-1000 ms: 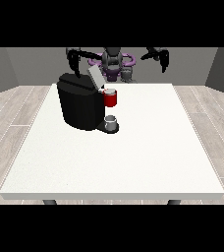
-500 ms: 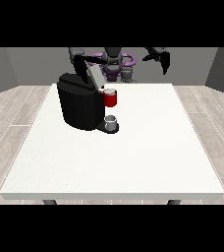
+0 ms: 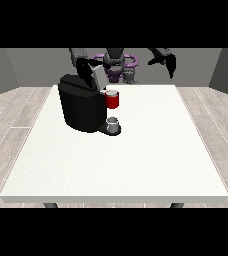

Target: Insert the coffee pod into the coffee machine and close the lid

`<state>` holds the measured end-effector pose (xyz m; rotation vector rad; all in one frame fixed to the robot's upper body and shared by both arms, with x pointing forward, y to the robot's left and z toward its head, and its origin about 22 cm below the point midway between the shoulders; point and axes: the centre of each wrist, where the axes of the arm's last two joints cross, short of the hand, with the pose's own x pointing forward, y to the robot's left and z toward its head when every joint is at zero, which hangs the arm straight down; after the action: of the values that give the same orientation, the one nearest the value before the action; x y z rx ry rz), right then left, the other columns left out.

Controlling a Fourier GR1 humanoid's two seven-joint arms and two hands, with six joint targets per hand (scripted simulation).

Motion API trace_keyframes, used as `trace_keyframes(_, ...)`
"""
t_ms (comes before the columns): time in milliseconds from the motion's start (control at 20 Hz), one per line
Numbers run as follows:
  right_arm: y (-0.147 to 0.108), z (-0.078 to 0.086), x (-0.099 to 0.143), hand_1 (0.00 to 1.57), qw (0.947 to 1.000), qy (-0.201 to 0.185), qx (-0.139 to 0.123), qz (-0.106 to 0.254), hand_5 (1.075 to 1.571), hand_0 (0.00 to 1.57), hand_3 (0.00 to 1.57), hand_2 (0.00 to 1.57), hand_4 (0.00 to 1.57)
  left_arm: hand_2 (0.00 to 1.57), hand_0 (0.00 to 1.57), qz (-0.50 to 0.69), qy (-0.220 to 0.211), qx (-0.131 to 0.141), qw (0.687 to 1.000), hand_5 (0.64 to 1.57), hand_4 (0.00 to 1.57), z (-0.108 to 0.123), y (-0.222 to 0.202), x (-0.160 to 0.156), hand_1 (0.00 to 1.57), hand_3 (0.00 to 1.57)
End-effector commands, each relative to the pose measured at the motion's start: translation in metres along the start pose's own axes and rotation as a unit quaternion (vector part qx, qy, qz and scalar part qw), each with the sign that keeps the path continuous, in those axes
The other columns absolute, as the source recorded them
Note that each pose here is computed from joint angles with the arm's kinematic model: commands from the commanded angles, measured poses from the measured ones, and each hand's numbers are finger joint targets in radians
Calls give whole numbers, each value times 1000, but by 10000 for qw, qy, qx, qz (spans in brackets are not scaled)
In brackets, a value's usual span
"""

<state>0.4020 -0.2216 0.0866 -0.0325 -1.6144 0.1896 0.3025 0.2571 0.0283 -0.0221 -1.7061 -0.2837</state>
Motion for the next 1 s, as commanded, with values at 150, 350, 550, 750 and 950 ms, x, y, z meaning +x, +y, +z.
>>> trace_keyframes(150, 14, -20, 39, 0, 9981, -417, 184, 425, 1571, 0, 0, 0, 119, 0, 0, -62, -109, -34, 9999, 1571, 346, -11, -14, 13, 0, 0)
trace_keyframes(350, 39, -18, 39, 0, 9978, -201, 370, 504, 1571, 0, 0, 0, 0, 0, 0, 44, 204, -201, 9996, 1571, 372, 1, -13, -2, 0, 0)
trace_keyframes(550, 47, -26, 73, 0, 9953, -707, 381, 539, 1571, 0, 0, 0, 0, 0, 0, -154, -233, -242, 9993, 1571, 385, -16, 5, 15, 0, 0)
trace_keyframes(750, 49, -24, 87, 0, 9910, -847, 338, 980, 1571, 0, 0, 0, 102, 0, 0, -167, -215, -364, 9990, 1571, 356, -17, -7, 13, 0, 0)
trace_keyframes(950, 42, -27, 118, 0, 9865, -1114, 190, 1185, 1571, 0, 0, 0, 219, 0, 0, -118, -410, -490, 9979, 1571, 326, -30, -22, 24, 0, 0)
